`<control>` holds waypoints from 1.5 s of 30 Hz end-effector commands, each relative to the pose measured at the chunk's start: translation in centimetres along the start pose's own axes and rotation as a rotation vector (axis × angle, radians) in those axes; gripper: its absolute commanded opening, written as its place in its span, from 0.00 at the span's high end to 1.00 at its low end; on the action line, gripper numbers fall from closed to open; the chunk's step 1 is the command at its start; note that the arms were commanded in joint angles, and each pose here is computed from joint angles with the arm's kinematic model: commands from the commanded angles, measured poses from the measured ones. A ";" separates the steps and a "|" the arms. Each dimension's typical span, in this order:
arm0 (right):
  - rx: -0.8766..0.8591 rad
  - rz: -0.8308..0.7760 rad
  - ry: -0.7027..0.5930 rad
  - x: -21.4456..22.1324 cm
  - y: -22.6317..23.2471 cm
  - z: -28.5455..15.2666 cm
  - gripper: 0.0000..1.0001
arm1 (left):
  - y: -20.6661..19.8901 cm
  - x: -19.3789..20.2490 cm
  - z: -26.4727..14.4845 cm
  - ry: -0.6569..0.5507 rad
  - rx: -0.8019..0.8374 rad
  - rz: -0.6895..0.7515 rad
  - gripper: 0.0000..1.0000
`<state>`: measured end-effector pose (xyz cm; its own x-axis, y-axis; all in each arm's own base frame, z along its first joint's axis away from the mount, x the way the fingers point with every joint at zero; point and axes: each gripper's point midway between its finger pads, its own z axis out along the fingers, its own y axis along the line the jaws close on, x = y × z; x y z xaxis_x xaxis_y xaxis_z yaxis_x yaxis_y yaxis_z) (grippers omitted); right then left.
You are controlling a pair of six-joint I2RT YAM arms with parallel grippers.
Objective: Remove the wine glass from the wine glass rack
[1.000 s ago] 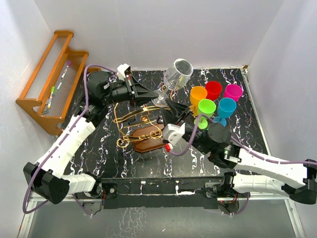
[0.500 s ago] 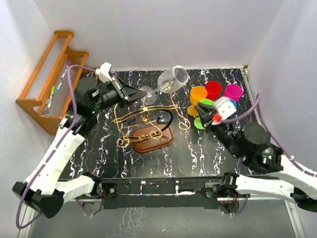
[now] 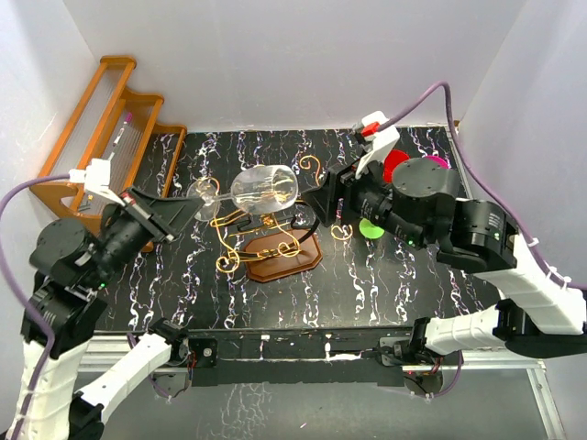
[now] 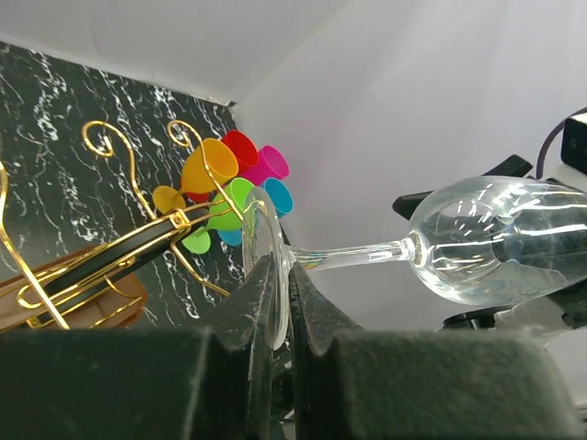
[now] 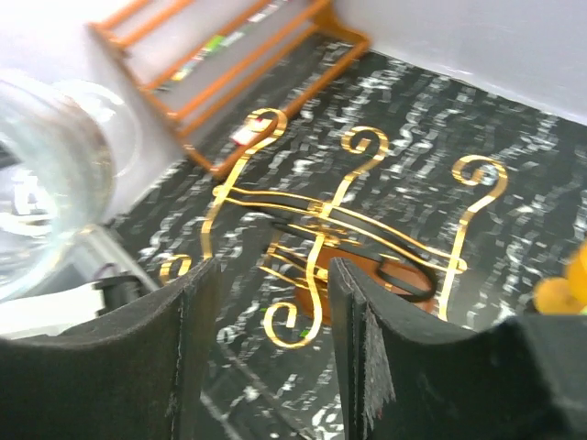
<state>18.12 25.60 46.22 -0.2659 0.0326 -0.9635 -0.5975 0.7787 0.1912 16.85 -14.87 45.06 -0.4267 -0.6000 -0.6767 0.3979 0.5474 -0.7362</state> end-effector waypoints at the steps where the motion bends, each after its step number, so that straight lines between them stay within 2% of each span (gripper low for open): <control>1: -0.286 0.155 -0.095 -5.4 4.5 -4.2 0.47 | 0.5 -1.2 -2.0 -0.052 -0.064 0.063 1.00; 7: -0.280 0.153 -0.119 -6.1 4.5 -4.1 0.47 | 0.2 -1.6 -3.4 -0.063 -0.073 0.091 1.00; 12: -0.396 0.160 -0.157 -6.5 6.1 -5.2 0.47 | 0.5 -1.7 -4.1 -0.070 -0.091 0.112 1.00; 29: -0.424 0.081 -0.026 -3.2 9.6 0.7 0.47 | -0.8 -1.2 -4.1 -0.039 -0.022 0.119 1.00; 30: -0.432 0.080 -0.018 -2.9 9.9 1.0 0.50 | -0.8 -1.1 -4.0 -0.035 -0.016 0.118 1.00; 32: -0.454 0.079 -0.007 -2.8 10.6 1.4 0.83 | -0.7 -1.0 -3.8 -0.029 -0.014 0.117 1.00; 33: -0.461 0.082 -0.004 -2.8 10.8 1.6 0.91 | -0.5 -0.9 -3.7 -0.026 -0.024 0.115 1.00; 34: -0.464 0.088 -0.005 -2.8 11.0 1.7 0.92 | -0.2 -0.8 -3.6 -0.020 -0.039 0.113 1.00; 36: -0.435 0.104 -0.010 -3.0 10.7 2.1 0.92 | 0.6 -0.6 -3.4 -0.006 -0.081 0.113 0.81; 38: -0.386 0.113 -0.028 -3.3 9.8 2.3 0.92 | 1.8 -0.4 -3.5 0.005 -0.136 0.119 0.71; 44: -0.238 0.140 -0.109 -5.0 6.4 1.5 0.92 | 5.6 -0.6 -5.0 -0.035 -0.329 0.131 0.52; 45: -0.202 0.144 -0.127 -5.3 5.5 1.2 0.92 | 6.1 -0.9 -5.4 -0.052 -0.358 0.135 0.51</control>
<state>16.01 34.19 47.04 -0.3503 0.0282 -0.9362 -0.7688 0.5623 0.3046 15.18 -10.65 41.89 -0.3995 -0.5199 -0.7551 0.2532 0.7290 -0.6359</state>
